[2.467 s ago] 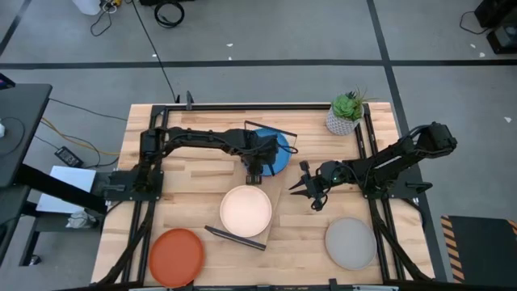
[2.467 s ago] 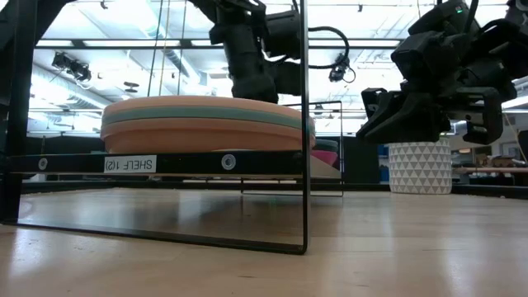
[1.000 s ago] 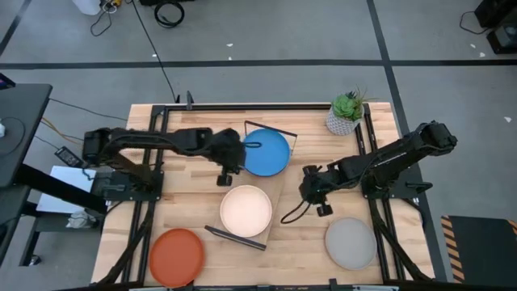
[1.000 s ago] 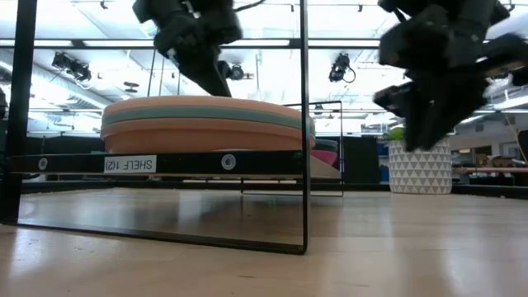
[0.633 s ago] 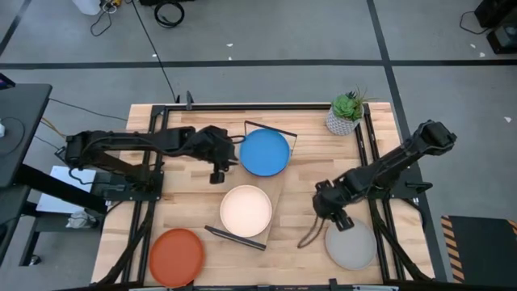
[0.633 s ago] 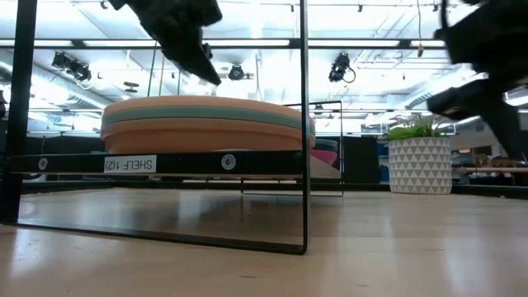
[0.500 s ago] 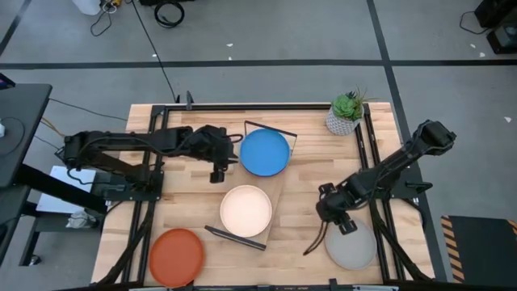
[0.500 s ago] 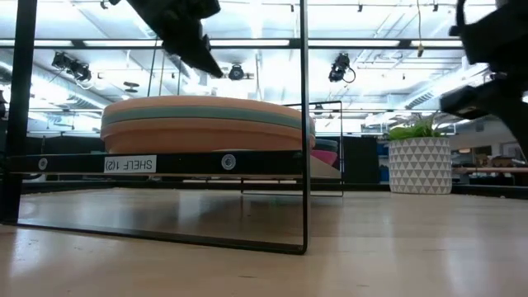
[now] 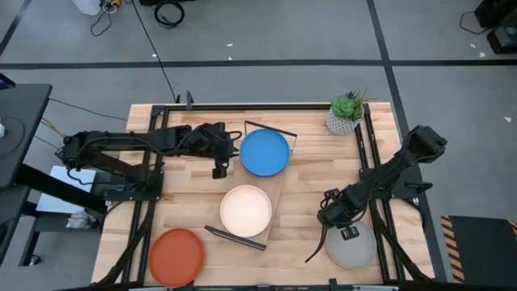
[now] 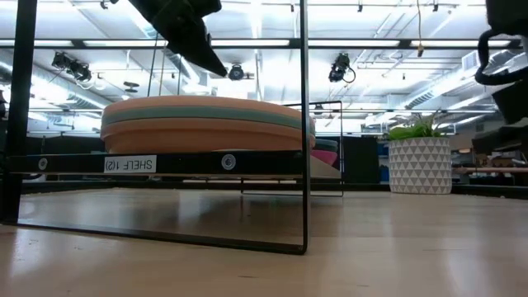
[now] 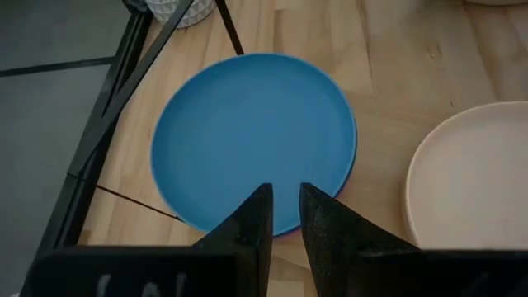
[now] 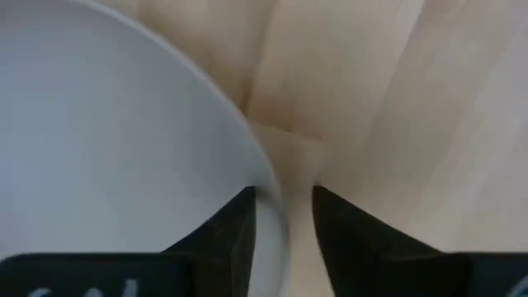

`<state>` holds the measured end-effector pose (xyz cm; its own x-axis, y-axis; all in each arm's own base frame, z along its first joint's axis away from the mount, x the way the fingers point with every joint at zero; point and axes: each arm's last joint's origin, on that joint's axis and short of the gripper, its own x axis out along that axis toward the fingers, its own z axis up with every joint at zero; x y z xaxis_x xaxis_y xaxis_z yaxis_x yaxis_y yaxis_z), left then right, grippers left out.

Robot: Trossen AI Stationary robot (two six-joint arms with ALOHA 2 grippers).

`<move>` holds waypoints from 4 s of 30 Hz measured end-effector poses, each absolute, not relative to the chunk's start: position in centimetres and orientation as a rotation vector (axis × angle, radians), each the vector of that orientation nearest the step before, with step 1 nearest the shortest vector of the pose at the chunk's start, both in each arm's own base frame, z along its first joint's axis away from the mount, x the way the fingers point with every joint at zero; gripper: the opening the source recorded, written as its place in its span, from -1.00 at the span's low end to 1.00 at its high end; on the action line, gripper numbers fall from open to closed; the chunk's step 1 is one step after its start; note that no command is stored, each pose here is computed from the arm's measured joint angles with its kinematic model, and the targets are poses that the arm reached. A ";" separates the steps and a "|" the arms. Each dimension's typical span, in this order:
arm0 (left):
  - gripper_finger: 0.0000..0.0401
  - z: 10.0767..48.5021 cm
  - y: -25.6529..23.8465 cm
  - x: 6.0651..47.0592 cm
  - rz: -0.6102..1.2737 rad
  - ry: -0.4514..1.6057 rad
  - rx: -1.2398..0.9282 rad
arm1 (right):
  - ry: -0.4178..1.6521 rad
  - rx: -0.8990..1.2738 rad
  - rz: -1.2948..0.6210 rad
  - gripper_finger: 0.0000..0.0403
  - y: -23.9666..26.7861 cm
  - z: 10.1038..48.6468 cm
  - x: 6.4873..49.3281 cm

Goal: Place and stack plates onto a shelf
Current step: Stack the gray plate on top of the white plate on the shelf, then stack the orange plate on top of the blue plate on the shelf

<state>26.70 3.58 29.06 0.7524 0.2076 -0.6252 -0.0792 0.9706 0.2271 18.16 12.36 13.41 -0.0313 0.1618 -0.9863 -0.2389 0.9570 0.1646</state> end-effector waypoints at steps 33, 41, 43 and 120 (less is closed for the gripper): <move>-0.51 35.2 -0.5 26.1 0.241 0.540 0.325 | 1.254 -0.046 0.032 -0.91 0.1 29.5 33.1; -0.51 37.6 -1.2 22.8 0.283 0.654 0.306 | 1.151 -0.073 0.192 -0.91 -0.1 30.7 38.4; -0.51 37.7 -1.0 21.9 0.335 0.678 0.309 | 1.133 -0.088 0.221 -0.91 -0.1 30.5 39.6; -0.46 15.5 -14.6 15.2 0.063 1.335 -0.514 | 0.681 -0.288 0.236 -0.55 2.7 23.0 28.7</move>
